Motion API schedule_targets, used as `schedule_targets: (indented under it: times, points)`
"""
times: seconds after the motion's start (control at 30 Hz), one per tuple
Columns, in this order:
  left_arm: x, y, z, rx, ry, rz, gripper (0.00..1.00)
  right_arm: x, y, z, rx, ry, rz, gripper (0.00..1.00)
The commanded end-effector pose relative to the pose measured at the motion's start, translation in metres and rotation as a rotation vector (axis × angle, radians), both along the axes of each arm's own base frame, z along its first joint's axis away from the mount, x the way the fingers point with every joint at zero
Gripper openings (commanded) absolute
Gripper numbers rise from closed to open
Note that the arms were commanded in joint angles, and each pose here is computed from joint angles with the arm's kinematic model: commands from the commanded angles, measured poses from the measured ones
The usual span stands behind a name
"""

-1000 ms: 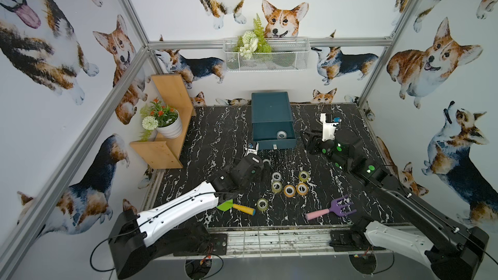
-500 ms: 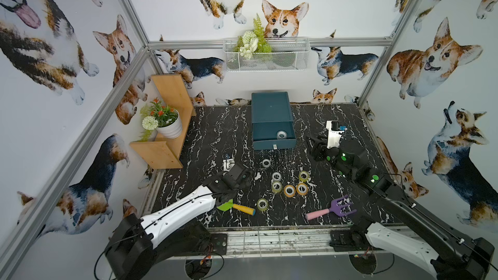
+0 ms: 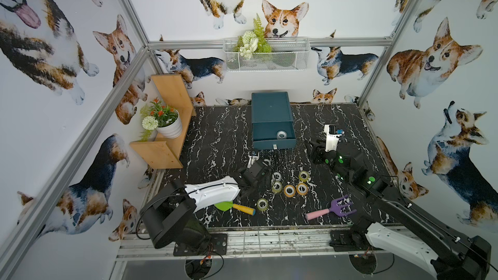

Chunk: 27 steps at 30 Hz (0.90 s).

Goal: Place the transparent tape into the drawer according to color
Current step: Pick up the tape from the center of the board.

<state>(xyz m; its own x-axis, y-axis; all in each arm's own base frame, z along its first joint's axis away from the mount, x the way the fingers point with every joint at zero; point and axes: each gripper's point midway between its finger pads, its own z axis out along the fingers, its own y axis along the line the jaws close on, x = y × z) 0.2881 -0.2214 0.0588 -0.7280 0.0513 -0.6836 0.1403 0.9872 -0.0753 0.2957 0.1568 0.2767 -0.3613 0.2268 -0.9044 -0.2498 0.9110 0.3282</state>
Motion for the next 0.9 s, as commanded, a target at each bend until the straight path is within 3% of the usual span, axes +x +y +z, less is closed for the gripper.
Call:
schedule_targets:
  times: [0.0, 0.23, 0.53, 0.67, 0.87]
  points:
    - [0.017, -0.013, 0.003, 0.001, -0.087, -0.012, 0.92, 0.000, -0.002, 0.011, 0.031, -0.033, -0.016, 0.61]
    - [0.023, -0.015, -0.032, 0.055, -0.062, -0.010, 0.91, -0.005, -0.011, 0.019, 0.036, -0.060, -0.037, 0.61]
    - [0.038, -0.038, -0.051, 0.081, -0.021, -0.029, 0.90, -0.009, -0.017, 0.026, 0.036, -0.076, -0.050, 0.62]
    - [0.040, -0.032, -0.056, 0.094, -0.011, -0.011, 0.86, -0.010, -0.018, 0.029, 0.040, -0.084, -0.051, 0.62]
    - [0.040, -0.031, -0.067, 0.091, 0.027, -0.017, 0.68, -0.010, -0.018, 0.032, 0.044, -0.088, -0.051, 0.62]
